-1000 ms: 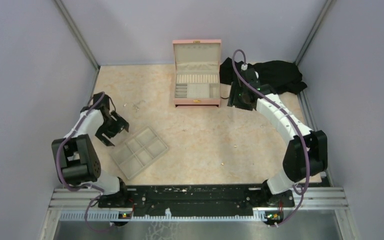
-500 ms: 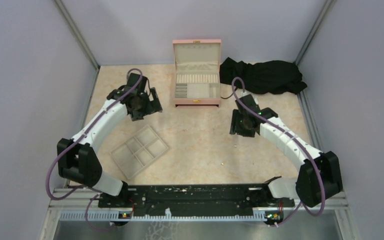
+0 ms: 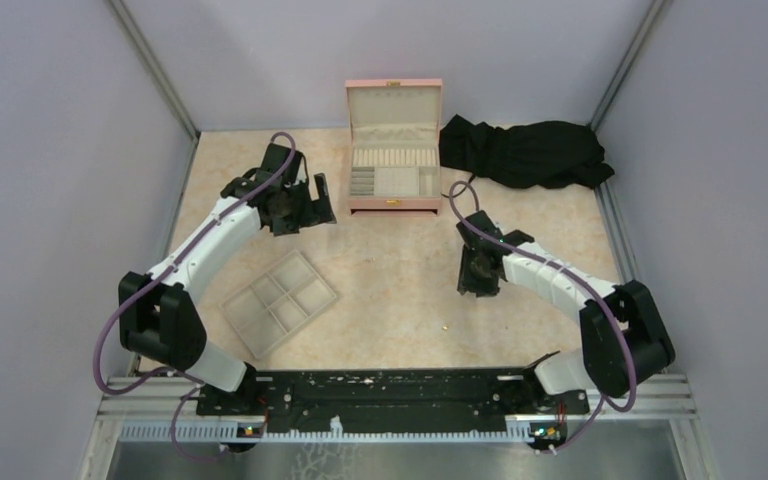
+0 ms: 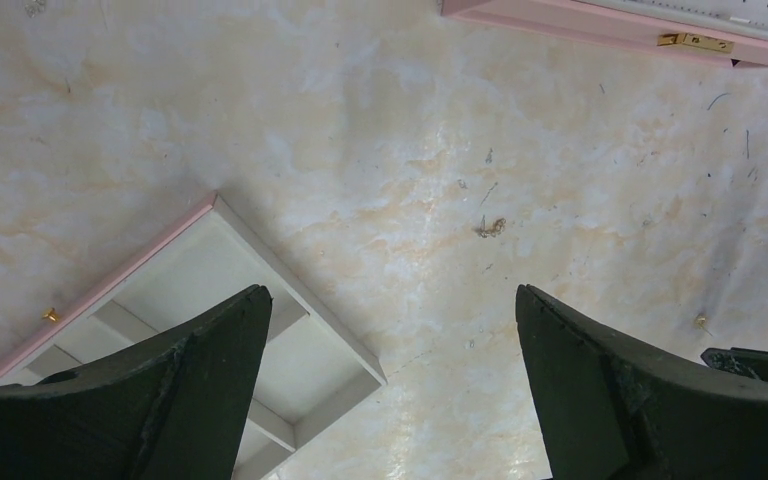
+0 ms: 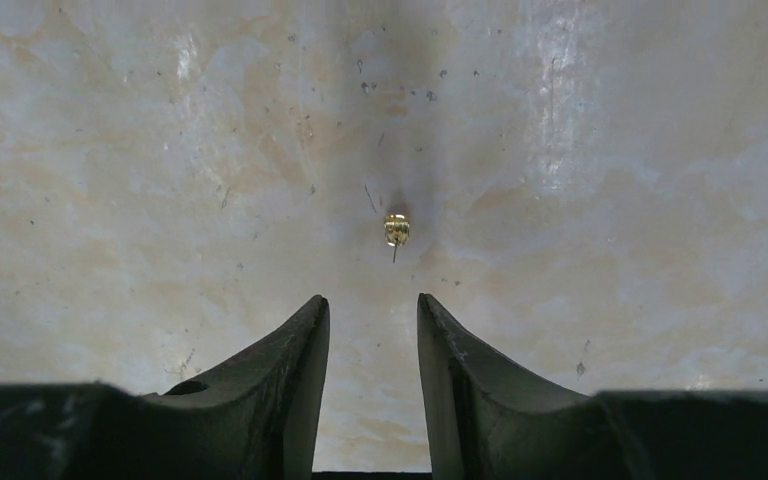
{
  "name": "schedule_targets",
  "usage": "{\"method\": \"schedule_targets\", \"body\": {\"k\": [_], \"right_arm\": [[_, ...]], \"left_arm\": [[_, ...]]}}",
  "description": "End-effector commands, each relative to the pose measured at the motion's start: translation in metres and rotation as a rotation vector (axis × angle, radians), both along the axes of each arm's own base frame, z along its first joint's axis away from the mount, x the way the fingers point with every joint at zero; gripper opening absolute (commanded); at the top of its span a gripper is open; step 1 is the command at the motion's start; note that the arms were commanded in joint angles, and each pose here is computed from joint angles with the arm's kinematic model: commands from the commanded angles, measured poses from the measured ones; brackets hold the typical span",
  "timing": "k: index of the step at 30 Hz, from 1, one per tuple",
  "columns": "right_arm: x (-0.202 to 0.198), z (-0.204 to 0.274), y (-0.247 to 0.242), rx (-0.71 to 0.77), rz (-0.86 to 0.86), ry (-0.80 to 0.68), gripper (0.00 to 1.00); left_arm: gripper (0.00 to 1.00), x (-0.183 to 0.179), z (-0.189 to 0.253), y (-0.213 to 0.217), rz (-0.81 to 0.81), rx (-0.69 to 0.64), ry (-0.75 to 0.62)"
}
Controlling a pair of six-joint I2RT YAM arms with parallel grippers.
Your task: Organize the mixed jewelry
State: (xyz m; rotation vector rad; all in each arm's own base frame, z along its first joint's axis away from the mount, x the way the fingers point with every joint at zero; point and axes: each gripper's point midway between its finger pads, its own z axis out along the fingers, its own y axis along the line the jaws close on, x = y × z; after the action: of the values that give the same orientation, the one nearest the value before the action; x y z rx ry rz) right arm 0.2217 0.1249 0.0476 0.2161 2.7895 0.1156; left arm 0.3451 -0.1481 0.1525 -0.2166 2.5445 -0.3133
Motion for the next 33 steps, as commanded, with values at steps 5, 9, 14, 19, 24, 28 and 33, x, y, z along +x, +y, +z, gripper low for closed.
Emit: {"method": "schedule_targets", "body": {"k": [5, 9, 14, 19, 24, 28, 33], "right_arm": [[0.021, -0.021, 0.002, -0.044, -0.021, -0.033, 0.35], [0.021, -0.029, 0.000, -0.059, -0.025, -0.025, 0.34], [0.019, -0.039, -0.003, -0.080, -0.023, -0.006, 0.28], [0.019, -0.039, -0.005, -0.095, -0.010, -0.010, 0.17], [0.020, -0.037, -0.006, -0.103, 0.014, -0.015, 0.06], [0.024, -0.030, 0.006, -0.060, 0.055, -0.028, 0.01], [0.029, -0.016, 0.044, 0.007, 0.168, -0.047, 0.01]], "left_arm": [[0.98, 0.007, 0.016, -0.008, -0.050, -0.016, -0.056], [0.98, 0.006, 0.015, -0.006, -0.051, -0.010, -0.053], [0.98, 0.004, 0.012, -0.006, -0.046, -0.010, -0.043], [0.98, 0.001, 0.011, -0.006, -0.037, -0.020, -0.038], [0.98, 0.000, 0.011, -0.005, -0.028, -0.024, -0.036], [0.98, 0.000, 0.011, -0.006, -0.026, -0.028, -0.037], [0.98, -0.001, 0.008, -0.002, -0.018, -0.013, -0.035]]}}
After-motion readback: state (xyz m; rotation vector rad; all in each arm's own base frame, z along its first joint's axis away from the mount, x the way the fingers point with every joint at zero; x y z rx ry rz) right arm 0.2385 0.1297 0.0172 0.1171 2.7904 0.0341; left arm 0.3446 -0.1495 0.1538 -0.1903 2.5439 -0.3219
